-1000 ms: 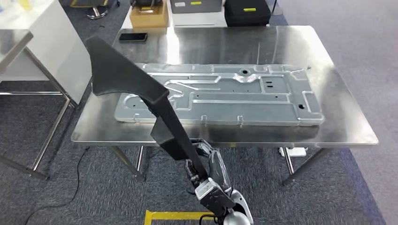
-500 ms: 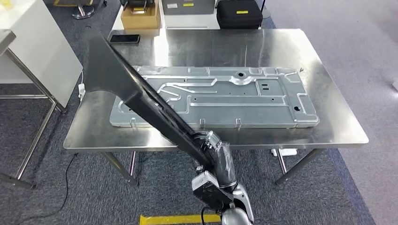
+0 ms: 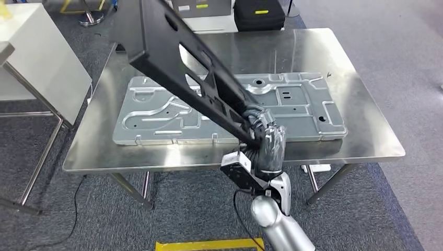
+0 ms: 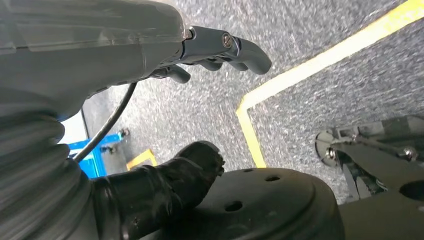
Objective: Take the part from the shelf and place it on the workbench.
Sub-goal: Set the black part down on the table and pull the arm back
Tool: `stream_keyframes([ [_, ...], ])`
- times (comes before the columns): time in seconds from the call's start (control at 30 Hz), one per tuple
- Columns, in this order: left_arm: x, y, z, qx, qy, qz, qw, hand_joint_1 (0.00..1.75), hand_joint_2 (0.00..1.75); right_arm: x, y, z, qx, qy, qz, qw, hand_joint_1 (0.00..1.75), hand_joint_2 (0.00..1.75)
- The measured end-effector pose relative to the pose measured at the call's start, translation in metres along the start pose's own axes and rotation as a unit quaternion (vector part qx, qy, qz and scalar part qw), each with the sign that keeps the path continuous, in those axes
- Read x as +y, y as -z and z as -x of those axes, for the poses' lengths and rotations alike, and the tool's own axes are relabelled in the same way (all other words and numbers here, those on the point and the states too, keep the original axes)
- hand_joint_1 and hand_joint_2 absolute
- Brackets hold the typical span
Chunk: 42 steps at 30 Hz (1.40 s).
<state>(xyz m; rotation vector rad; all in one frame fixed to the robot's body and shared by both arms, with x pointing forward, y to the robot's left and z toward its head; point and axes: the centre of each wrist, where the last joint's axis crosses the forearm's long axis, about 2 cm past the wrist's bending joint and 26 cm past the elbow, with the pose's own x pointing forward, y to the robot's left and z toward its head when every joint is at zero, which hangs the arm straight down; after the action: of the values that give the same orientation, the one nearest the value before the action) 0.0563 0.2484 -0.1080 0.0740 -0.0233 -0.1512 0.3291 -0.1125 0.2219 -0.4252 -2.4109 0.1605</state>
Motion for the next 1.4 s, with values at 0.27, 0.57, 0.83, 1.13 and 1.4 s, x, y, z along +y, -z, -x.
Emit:
stream_keyframes([
  [0.27, -0.002, 0.0, 0.001, 0.0, 0.029, 0.003, 1.0, 0.0, 1.75, 0.0, 0.024, 0.004, -0.085, -0.148, -0.003, 0.985, 1.68, 1.75],
  [0.57, -0.006, -0.001, -0.002, -0.003, 0.049, 0.007, 0.999, 0.0, 1.75, -0.016, 0.036, -0.002, -0.12, -0.253, 0.009, 0.96, 1.68, 1.75],
  [0.83, -0.007, -0.001, -0.003, -0.004, 0.052, 0.007, 0.999, 0.0, 1.75, -0.019, 0.036, -0.002, -0.116, -0.256, 0.015, 0.96, 1.68, 1.75],
  [1.13, -0.007, -0.001, -0.004, -0.005, 0.052, 0.007, 0.999, 0.0, 1.75, -0.02, 0.036, -0.003, -0.115, -0.255, 0.018, 0.96, 1.68, 1.75],
  [1.4, -0.007, -0.002, -0.005, -0.008, 0.065, 0.006, 0.998, 0.0, 1.75, -0.018, 0.037, -0.005, -0.131, -0.318, -0.004, 0.939, 1.68, 1.75],
])
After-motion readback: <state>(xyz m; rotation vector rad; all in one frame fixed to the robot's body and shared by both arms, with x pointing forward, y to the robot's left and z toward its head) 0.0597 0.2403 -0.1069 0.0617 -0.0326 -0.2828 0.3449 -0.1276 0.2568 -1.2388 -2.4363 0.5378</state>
